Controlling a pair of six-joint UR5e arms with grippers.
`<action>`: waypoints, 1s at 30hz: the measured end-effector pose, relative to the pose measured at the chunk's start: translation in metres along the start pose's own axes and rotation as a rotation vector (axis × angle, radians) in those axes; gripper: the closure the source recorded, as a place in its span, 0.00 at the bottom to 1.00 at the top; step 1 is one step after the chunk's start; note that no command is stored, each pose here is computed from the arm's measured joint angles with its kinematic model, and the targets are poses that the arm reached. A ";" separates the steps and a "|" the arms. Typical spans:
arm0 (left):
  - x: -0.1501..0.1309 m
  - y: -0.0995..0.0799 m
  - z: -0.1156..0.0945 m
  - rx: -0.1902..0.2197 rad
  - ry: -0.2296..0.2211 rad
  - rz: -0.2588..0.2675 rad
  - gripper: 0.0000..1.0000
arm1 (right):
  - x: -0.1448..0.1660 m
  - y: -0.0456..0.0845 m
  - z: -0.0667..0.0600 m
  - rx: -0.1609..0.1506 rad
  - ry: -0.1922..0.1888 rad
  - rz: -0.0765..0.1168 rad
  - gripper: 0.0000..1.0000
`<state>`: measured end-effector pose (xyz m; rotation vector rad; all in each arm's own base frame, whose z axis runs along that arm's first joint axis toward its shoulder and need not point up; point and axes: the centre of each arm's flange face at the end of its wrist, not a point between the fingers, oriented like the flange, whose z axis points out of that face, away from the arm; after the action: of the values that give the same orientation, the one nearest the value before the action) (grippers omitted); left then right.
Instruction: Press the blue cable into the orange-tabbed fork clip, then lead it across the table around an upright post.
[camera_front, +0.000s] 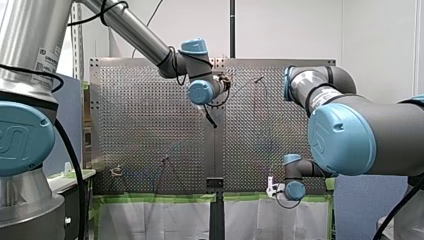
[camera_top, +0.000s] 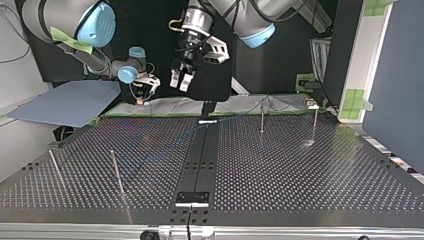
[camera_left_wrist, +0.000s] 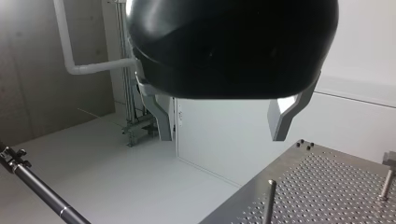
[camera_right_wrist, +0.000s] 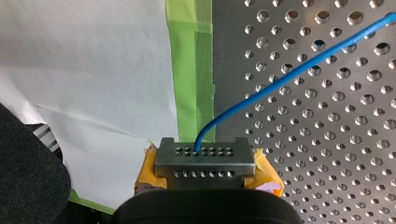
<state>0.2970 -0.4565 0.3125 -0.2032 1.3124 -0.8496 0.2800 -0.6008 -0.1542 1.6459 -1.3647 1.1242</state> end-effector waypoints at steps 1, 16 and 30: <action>0.002 0.003 -0.004 0.000 0.001 -0.001 0.00 | 0.000 0.000 0.000 0.000 0.000 0.000 0.99; 0.049 0.063 -0.054 -0.048 0.078 0.035 0.00 | 0.001 -0.001 0.001 0.001 0.002 0.000 0.99; 0.067 0.113 -0.116 -0.132 0.207 0.112 0.00 | 0.001 -0.004 0.000 0.005 0.003 -0.002 0.99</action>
<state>0.2415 -0.3844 0.1630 -0.1459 1.5608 -0.7030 0.2837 -0.6006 -0.1534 1.6482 -1.3591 1.1296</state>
